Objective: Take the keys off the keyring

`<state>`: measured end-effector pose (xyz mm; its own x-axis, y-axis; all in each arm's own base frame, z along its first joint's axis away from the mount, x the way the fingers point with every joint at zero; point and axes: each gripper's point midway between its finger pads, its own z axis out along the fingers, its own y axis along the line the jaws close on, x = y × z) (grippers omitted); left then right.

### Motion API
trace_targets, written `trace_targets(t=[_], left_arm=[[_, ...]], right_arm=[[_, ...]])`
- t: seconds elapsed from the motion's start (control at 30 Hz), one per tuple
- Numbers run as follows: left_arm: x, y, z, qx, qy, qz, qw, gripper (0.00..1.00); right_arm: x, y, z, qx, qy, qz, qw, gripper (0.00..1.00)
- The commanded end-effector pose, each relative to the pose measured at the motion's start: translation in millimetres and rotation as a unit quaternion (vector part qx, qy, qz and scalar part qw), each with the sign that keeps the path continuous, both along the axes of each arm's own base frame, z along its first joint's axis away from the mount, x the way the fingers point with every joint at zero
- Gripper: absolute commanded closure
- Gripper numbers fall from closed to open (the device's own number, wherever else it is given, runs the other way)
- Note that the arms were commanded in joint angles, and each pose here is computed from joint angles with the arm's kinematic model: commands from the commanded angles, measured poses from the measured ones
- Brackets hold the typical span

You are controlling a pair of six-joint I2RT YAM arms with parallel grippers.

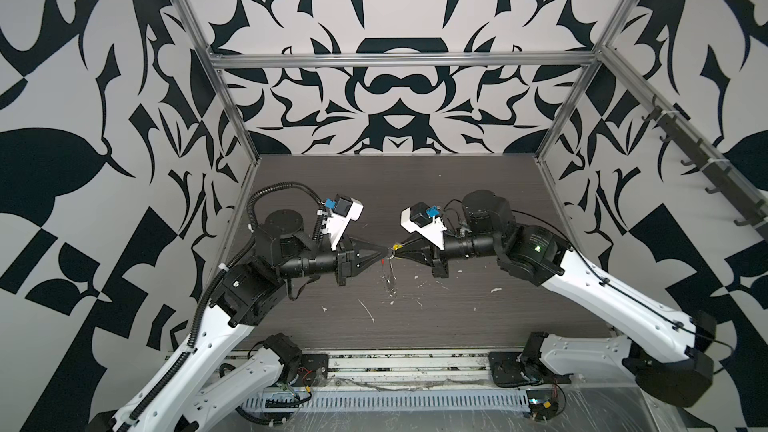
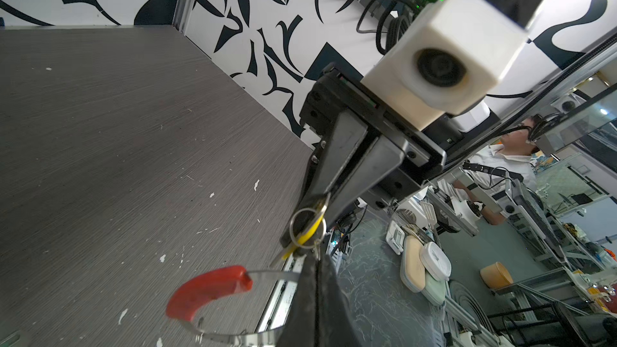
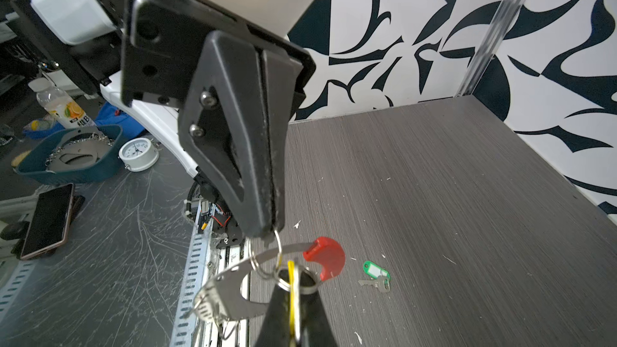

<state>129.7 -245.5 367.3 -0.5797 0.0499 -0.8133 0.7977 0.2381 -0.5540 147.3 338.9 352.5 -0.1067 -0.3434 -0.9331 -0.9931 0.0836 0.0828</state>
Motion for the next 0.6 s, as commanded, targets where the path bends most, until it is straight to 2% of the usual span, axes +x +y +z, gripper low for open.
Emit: trace_targets(t=[0.0, 0.57], left_arm=[[-9, 4, 9, -0.002, -0.015, -0.011, 1.0, 1.0], [-20, 3, 8, -0.003, -0.022, -0.045, 0.999, 1.0]], right_arm=[[-5, -3, 20, 0.009, -0.025, 0.015, 1.0, 1.0], [-7, 3, 23, -0.005, -0.027, 0.052, 0.998, 1.0]])
